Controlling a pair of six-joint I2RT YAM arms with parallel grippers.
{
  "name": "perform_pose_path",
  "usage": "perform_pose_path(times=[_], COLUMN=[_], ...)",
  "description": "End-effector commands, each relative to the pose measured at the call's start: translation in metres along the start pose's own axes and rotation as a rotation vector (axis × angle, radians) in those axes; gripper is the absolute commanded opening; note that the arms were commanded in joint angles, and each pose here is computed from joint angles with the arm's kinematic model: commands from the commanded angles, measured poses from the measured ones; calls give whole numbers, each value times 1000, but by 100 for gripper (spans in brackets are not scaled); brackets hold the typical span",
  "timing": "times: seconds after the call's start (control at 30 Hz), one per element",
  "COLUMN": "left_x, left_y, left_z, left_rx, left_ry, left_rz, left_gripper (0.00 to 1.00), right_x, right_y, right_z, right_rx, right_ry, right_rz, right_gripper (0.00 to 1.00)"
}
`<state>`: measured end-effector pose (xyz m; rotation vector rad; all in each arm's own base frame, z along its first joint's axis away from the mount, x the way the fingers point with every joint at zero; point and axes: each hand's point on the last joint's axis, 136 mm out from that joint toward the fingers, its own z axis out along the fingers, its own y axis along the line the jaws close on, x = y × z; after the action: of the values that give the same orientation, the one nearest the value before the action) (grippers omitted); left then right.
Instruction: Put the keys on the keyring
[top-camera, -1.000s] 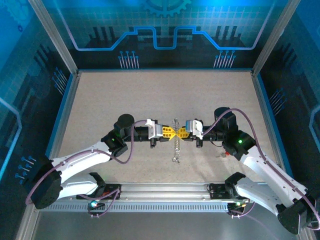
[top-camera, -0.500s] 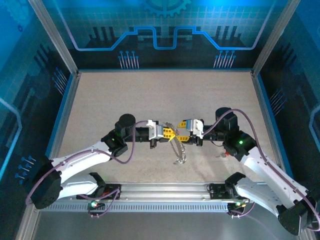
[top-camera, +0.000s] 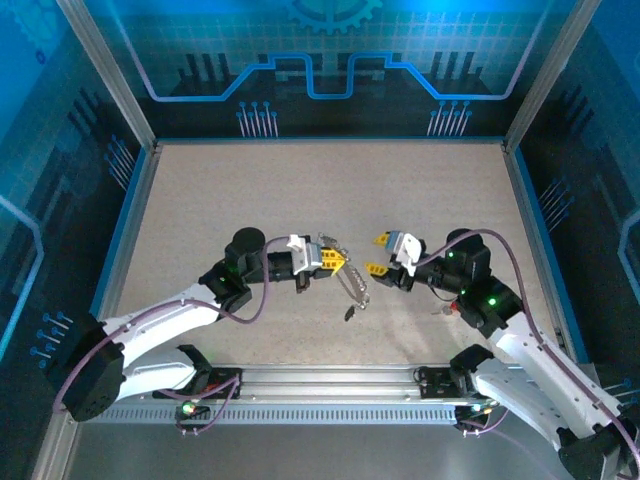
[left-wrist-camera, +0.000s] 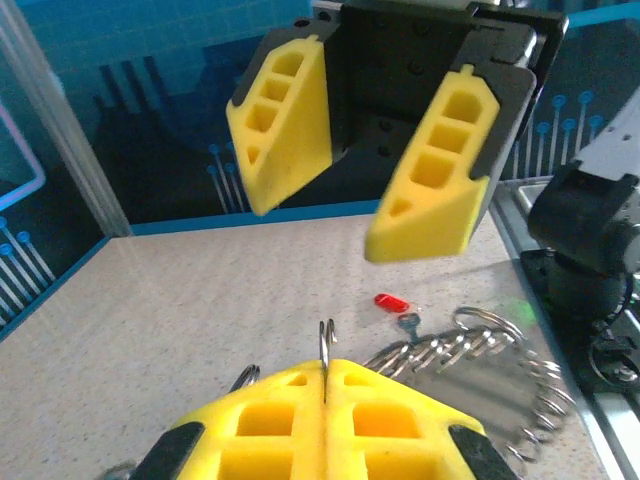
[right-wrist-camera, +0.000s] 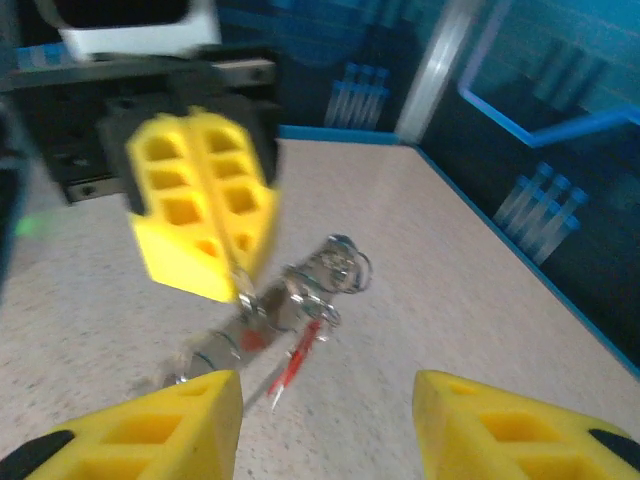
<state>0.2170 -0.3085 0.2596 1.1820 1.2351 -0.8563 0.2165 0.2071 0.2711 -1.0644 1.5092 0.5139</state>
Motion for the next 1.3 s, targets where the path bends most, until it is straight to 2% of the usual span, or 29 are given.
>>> perform_pose_path(times=[0.0,0.07,0.1,0.23,0.43,0.63,0.73,0.9,1.1,1.27], left_x=[-19,-17,-15,-2,18,32,28,26,30,32], left_y=[13,18,22,29,37,35,35,34,26,17], left_z=[-11,-14,-16,-15,-19,-17,-18,-22,-18,-15], left_rx=[-54,-58,-61,-37,-45,-32,-29,-40,-19,8], left_ry=[-62,-54,-46,4,43,78,67,94,119,132], left_rz=[40,15,-7,-60,-55,-67,-65,-41,-39,-29], left_gripper=[0,0,0,0,0,0,0,0,0,0], right_x=[41,74,90,149,215,260,266,280,296,308], right_y=[-69,-87,-87,-67,-39,-13,-8,-2,-1,-8], right_z=[-29,-57,-65,-80,-100,-119,-123,-138,-142,-148], right_rx=[465,694,748,854,889,931,989,1115,1147,1154], right_ry=[172,260,300,450,593,737,761,761,779,762], right_rz=[391,669,777,1062,1401,1677,1745,1767,1767,1854], right_gripper=[51,60,61,54,47,43,44,33,33,36])
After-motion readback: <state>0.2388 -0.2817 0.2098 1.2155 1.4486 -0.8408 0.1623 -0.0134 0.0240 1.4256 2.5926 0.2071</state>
